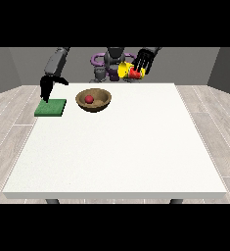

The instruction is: Pick the cup and pour the ball into the bowl, then pick the bowl and place it on the pad

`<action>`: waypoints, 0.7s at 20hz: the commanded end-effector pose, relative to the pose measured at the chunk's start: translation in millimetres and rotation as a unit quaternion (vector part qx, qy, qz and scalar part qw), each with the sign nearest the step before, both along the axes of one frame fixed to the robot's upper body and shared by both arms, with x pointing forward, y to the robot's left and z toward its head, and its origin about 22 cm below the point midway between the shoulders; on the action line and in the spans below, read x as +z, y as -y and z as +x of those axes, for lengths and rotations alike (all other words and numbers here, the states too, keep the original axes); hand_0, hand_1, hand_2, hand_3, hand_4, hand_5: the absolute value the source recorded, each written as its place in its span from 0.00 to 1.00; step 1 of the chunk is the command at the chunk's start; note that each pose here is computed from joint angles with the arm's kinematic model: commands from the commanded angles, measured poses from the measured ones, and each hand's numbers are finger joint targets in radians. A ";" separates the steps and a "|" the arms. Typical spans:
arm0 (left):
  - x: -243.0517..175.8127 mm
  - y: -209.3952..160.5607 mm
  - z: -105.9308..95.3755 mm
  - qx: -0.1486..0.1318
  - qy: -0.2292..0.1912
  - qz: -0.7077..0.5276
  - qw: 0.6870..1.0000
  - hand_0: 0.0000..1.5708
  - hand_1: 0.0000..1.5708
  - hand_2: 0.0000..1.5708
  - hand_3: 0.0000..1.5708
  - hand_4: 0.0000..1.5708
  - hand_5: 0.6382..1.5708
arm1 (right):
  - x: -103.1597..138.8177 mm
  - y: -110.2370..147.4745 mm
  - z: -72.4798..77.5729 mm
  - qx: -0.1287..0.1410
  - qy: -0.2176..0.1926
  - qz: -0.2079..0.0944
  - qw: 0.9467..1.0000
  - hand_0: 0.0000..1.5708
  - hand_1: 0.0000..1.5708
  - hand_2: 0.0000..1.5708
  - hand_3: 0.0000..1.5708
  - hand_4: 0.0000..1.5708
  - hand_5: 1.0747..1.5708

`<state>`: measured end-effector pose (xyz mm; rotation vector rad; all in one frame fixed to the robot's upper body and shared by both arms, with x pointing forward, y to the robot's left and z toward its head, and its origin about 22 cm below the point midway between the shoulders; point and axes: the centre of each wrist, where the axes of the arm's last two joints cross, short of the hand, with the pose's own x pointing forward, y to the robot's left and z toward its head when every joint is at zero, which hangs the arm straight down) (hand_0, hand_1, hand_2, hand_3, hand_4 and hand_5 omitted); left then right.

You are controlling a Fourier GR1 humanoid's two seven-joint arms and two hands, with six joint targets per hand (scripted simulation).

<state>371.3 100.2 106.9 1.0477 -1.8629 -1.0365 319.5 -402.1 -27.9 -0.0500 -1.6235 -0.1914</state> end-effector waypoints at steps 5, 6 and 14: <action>-9.0 -50.1 5.4 -0.035 -0.031 -0.271 0.961 0.61 0.61 0.59 0.40 0.55 0.97 | 8.0 -21.0 15.0 0.019 0.038 0.028 0.999 0.00 0.00 0.00 0.00 0.23 1.00; -7.6 -48.8 5.7 -0.055 -0.038 -0.323 0.944 0.50 0.50 0.45 0.06 0.55 0.96 | 17.3 -23.8 22.4 0.016 0.046 0.024 0.999 0.00 0.00 0.00 0.00 0.24 1.00; -64.6 -72.4 3.4 -0.053 -0.103 -0.430 0.895 0.00 0.00 0.00 0.00 0.00 0.94 | 12.0 -95.9 40.0 0.086 0.001 0.015 0.996 0.00 0.00 0.00 0.00 0.15 0.96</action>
